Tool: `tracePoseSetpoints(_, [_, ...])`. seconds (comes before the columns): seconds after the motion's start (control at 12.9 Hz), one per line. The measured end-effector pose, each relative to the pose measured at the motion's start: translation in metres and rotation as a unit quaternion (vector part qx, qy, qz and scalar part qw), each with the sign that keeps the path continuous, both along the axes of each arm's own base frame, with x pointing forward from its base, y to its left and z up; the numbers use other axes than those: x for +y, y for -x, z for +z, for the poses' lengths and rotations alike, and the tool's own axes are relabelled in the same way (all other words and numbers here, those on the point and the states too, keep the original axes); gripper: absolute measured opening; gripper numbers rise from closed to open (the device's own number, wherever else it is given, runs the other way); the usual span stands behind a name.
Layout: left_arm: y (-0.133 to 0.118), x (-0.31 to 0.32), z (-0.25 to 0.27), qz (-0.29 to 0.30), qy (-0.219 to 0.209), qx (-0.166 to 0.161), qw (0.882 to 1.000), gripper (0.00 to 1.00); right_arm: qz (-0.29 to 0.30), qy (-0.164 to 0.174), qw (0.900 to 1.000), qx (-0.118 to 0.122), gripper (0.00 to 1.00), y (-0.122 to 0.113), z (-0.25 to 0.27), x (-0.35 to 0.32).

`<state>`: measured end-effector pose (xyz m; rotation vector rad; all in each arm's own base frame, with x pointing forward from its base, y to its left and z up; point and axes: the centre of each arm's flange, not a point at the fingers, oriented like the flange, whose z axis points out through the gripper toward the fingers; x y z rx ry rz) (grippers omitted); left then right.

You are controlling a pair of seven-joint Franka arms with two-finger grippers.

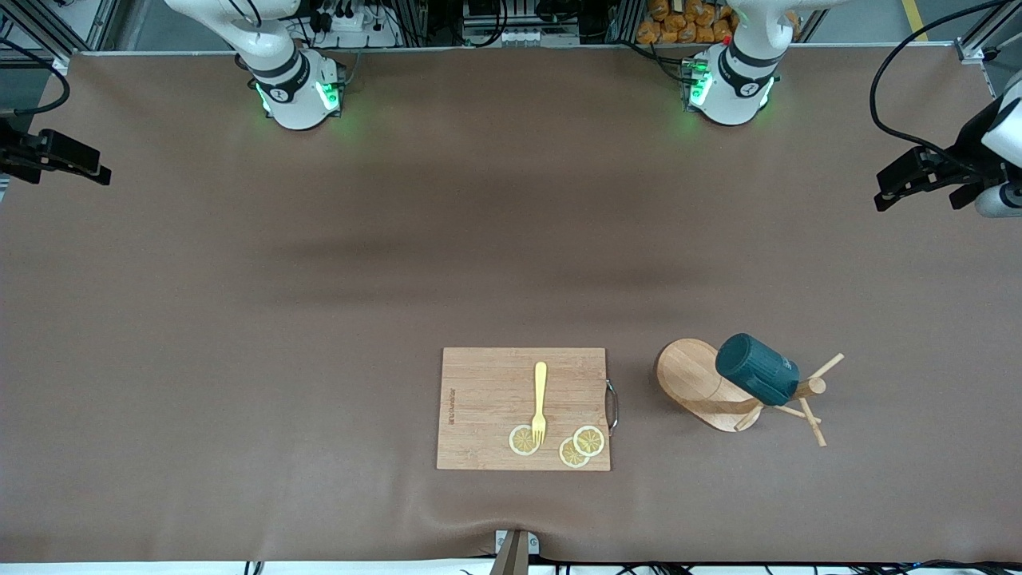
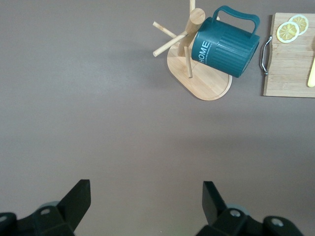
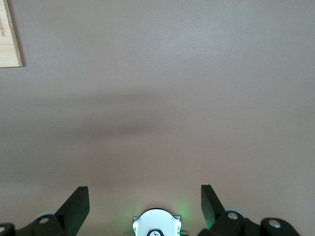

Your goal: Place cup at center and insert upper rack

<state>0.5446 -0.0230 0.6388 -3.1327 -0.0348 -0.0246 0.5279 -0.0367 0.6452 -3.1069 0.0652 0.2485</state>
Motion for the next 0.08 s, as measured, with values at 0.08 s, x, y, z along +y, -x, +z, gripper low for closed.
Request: tracePoseSetpoints(0.08, [-0.001,0.0001,-0.0006,0.0,0.0,0.002,1.0,1.0,0.0,0.0,1.0,0.0,1.0,0.0,0.0,0.0002])
